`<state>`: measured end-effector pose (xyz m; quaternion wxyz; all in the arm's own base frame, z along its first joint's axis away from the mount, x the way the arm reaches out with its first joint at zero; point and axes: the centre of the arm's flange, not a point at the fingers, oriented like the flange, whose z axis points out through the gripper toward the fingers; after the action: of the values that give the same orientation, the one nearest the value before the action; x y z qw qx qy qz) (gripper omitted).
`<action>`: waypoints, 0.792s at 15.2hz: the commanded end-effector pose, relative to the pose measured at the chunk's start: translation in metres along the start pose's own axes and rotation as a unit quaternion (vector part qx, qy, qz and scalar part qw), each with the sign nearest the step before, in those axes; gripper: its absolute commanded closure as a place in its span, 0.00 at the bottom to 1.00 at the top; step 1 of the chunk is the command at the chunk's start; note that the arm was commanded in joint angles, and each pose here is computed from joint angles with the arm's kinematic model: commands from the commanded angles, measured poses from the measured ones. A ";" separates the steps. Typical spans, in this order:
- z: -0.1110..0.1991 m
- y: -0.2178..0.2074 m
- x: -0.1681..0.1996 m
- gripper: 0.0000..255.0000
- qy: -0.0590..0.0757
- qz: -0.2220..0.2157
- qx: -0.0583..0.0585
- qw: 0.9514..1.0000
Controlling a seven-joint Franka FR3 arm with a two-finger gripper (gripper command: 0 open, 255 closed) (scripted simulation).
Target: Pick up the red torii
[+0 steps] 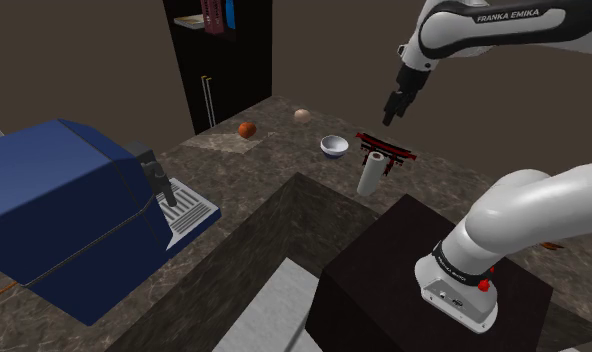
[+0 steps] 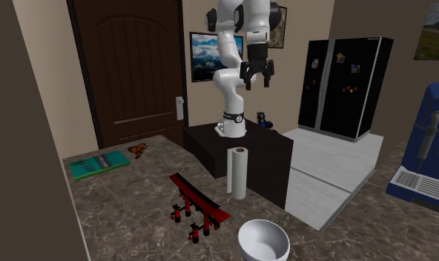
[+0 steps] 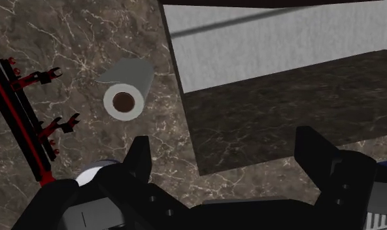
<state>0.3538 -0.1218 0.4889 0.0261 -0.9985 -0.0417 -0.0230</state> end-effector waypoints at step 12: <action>0.104 0.140 0.033 0.00 -0.015 -0.029 0.006 0.999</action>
<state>0.3966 -0.2449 0.3887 0.0309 -0.9972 -0.0681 -0.0096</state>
